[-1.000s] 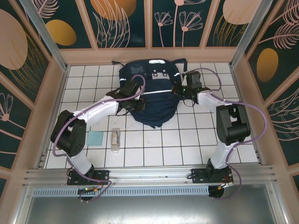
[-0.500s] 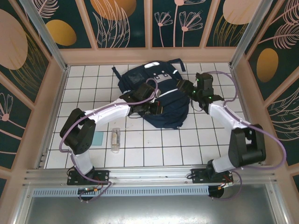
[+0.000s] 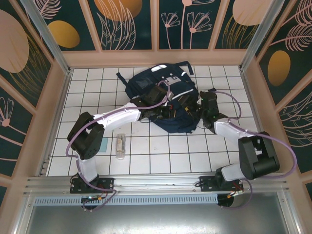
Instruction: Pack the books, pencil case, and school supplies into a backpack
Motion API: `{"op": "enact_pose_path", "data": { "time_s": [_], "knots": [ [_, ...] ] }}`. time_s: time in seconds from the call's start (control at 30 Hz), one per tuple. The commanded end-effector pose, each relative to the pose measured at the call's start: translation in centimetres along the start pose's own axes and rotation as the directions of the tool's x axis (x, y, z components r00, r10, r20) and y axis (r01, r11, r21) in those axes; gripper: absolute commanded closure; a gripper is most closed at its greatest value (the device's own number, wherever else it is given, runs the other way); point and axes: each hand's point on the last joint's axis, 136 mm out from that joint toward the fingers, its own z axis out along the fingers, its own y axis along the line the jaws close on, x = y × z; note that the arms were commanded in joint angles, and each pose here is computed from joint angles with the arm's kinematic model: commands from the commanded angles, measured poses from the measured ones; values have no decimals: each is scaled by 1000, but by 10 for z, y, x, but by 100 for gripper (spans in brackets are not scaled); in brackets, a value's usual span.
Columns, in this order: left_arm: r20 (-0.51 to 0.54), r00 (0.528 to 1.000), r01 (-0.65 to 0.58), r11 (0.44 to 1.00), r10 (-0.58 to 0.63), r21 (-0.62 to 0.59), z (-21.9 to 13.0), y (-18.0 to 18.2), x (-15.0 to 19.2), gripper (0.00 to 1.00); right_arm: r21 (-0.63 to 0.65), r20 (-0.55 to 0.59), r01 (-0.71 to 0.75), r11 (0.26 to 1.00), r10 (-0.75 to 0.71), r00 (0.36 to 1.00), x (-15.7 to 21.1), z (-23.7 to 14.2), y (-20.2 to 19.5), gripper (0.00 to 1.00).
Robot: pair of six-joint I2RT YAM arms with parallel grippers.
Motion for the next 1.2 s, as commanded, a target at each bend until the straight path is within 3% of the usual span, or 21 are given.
{"op": "enact_pose_path", "data": {
  "time_s": [0.0,0.07,0.17,0.2,0.3,0.47,0.77,1.17],
  "knots": [
    [27,998,-59,996,58,61,-8,-21,2,100,-100,43,-28,995,32,999,-10,10,19,41],
    [32,997,-69,997,67,37,-11,-15,4,100,-70,50,-40,997,44,998,-13,18,10,58],
    [41,993,-112,993,113,-24,-15,-5,4,100,-79,59,-50,996,55,997,-16,24,5,98],
    [47,991,-124,991,127,-58,-16,1,3,100,-83,65,-54,995,59,996,-17,23,4,100],
    [67,982,-158,967,175,-201,-23,26,-5,100,-74,83,-33,997,40,996,-20,17,5,100],
    [52,973,-193,919,224,-343,-34,64,-14,100,6,135,32,999,-33,990,-28,1,-2,100],
    [-32,973,-221,894,227,-390,-58,105,-7,100,54,94,192,980,-196,976,-29,-8,-2,100],
    [107,989,-18,815,98,-579,-66,181,-67,100,3,12,244,970,-244,970,-3,-5,13,100]
  ]
}}
